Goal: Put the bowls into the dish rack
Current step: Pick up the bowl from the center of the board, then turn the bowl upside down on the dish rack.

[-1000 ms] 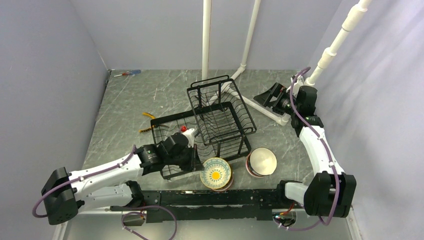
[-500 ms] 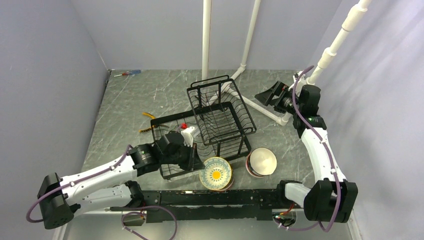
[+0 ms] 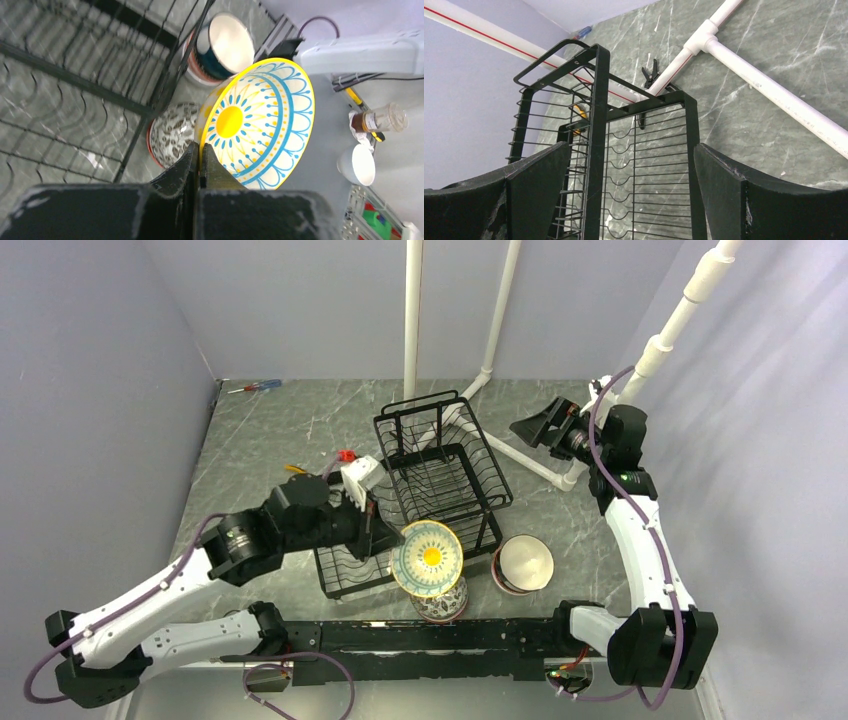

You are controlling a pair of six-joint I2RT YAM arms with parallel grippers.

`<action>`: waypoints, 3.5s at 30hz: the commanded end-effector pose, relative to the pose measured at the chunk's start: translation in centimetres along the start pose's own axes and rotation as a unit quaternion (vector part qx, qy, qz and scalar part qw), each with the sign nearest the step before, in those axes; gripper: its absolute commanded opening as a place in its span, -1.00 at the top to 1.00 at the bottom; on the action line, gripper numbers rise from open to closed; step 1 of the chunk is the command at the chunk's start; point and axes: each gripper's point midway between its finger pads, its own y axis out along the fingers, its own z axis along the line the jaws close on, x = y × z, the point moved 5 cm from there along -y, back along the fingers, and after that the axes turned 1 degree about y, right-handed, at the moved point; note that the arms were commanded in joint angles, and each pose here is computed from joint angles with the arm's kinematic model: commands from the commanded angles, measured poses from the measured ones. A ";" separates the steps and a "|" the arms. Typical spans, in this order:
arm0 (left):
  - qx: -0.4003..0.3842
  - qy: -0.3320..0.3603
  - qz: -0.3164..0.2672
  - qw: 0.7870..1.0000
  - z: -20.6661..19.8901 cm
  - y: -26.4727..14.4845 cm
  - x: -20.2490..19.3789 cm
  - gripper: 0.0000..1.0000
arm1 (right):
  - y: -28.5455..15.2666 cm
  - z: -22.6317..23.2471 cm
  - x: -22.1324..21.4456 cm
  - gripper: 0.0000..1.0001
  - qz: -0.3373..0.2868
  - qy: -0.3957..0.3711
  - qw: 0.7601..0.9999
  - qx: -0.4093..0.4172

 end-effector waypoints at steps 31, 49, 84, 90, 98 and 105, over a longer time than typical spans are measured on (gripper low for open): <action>0.183 -0.030 -0.236 0.954 7.5 0.3 19.9 0.95 | 1.9 15.2 -0.9 -0.86 0.059 -0.085 0.974 0.200; 0.162 -0.019 -0.235 0.958 7.3 1.0 19.8 0.95 | 5.6 16.4 -2.5 0.75 0.103 -0.077 0.972 0.198; -0.078 -0.105 -0.118 0.984 6.5 5.0 17.0 -0.89 | 3.3 17.2 -2.1 1.00 0.088 -0.154 0.956 0.235; -0.064 -0.122 -0.097 0.986 7.4 5.9 16.4 -0.85 | 3.6 17.1 -2.2 1.00 0.097 -0.148 0.957 0.228; -0.032 -0.129 -0.087 0.987 8.1 6.0 16.1 -0.12 | 3.9 16.5 -2.4 1.00 0.104 -0.148 0.960 0.214; -0.020 -0.128 -0.099 0.987 8.2 5.7 16.3 0.59 | 4.1 16.2 -2.6 0.50 0.110 -0.144 0.961 0.208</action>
